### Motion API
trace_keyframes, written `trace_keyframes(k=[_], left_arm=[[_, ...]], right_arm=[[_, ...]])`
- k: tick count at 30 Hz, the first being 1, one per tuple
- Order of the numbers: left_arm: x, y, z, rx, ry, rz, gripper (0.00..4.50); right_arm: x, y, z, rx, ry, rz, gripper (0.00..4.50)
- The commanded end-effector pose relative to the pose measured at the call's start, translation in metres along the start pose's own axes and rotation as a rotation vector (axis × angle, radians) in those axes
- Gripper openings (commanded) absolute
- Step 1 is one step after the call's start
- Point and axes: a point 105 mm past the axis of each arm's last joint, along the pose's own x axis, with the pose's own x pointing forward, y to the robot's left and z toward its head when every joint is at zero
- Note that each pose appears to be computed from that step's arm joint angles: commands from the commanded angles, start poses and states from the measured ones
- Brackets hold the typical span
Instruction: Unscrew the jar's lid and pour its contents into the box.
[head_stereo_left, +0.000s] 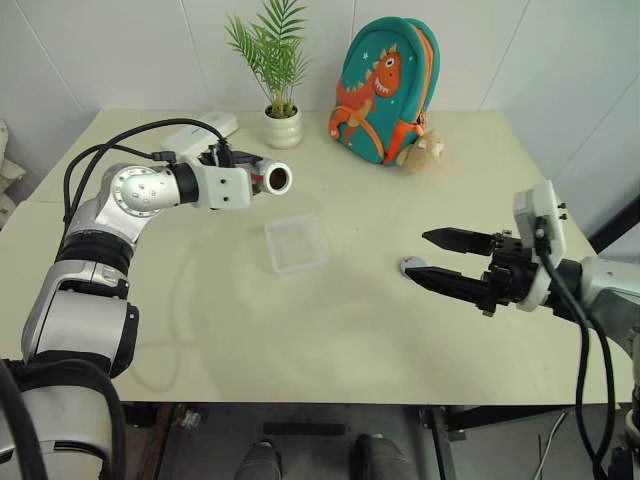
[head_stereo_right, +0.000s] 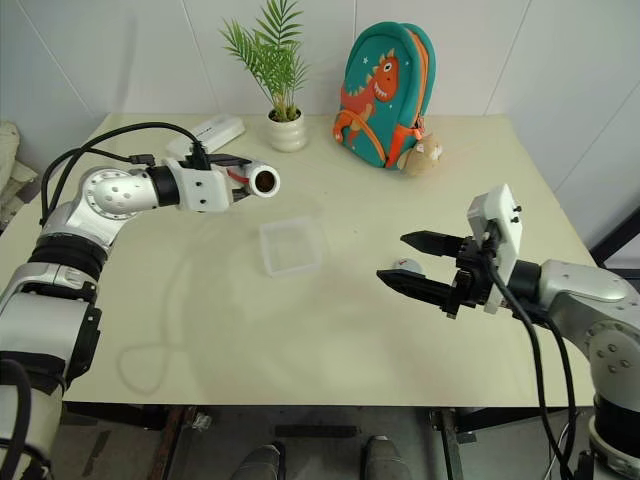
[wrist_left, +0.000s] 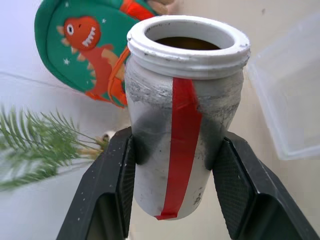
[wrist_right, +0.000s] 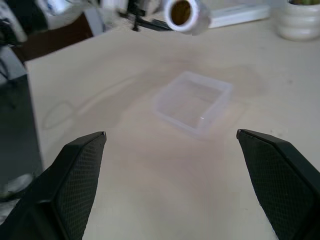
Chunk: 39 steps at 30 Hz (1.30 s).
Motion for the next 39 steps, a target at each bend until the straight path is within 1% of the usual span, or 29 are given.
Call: trace_keyframes(k=[1,5,7,11,14,15,21,24,26,29,34,36,37,39], left_arm=[[0.013,0.016,0.019,0.252,-0.041,0.073,1.86],[0.024,0.014,0.035,0.493,-0.100,0.101,1.86],[0.027,0.009,0.038,0.595,-0.124,0.088,1.86],[0.032,0.000,0.035,0.797,-0.146,0.081,1.86],[0.038,0.005,0.031,1.026,-0.131,0.116,1.86],[0.040,0.007,0.031,1.077,-0.127,0.132,1.86],[0.045,0.009,0.045,1.240,-0.217,0.242,1.86],[0.044,0.010,0.049,1.292,-0.238,0.282,1.86],[0.043,0.011,0.050,1.319,-0.241,0.308,1.86],[0.039,0.013,0.051,1.368,-0.252,0.344,1.86],[0.030,0.009,0.047,1.423,-0.250,0.353,1.86],[0.027,0.010,0.044,1.403,-0.242,0.346,1.86],[0.026,0.012,0.041,1.356,-0.222,0.335,1.86],[0.022,0.022,0.029,1.136,-0.118,0.320,1.86]], right_arm=[[-0.006,0.013,0.010,-0.021,-0.014,0.034,4.40],[-0.005,0.009,0.011,-0.029,-0.023,0.000,4.40],[-0.002,0.007,0.011,-0.033,-0.028,-0.008,4.40],[0.002,0.007,0.011,-0.038,-0.032,-0.006,4.40],[0.006,0.006,0.012,-0.040,-0.033,0.001,4.40],[0.007,0.006,0.012,-0.041,-0.032,0.003,4.40],[0.011,0.004,0.015,-0.043,-0.028,0.023,4.40],[0.009,0.010,0.021,-0.033,-0.044,0.061,4.40],[0.006,0.012,0.019,-0.030,-0.027,0.074,4.40],[0.001,0.010,0.014,-0.023,-0.005,0.061,4.40],[0.000,0.005,0.016,-0.037,-0.016,0.040,4.40],[0.001,0.005,0.016,-0.042,-0.014,0.040,4.40],[0.002,0.004,0.016,-0.046,-0.013,0.039,4.40],[0.002,0.003,0.016,-0.050,-0.015,0.038,4.40]])
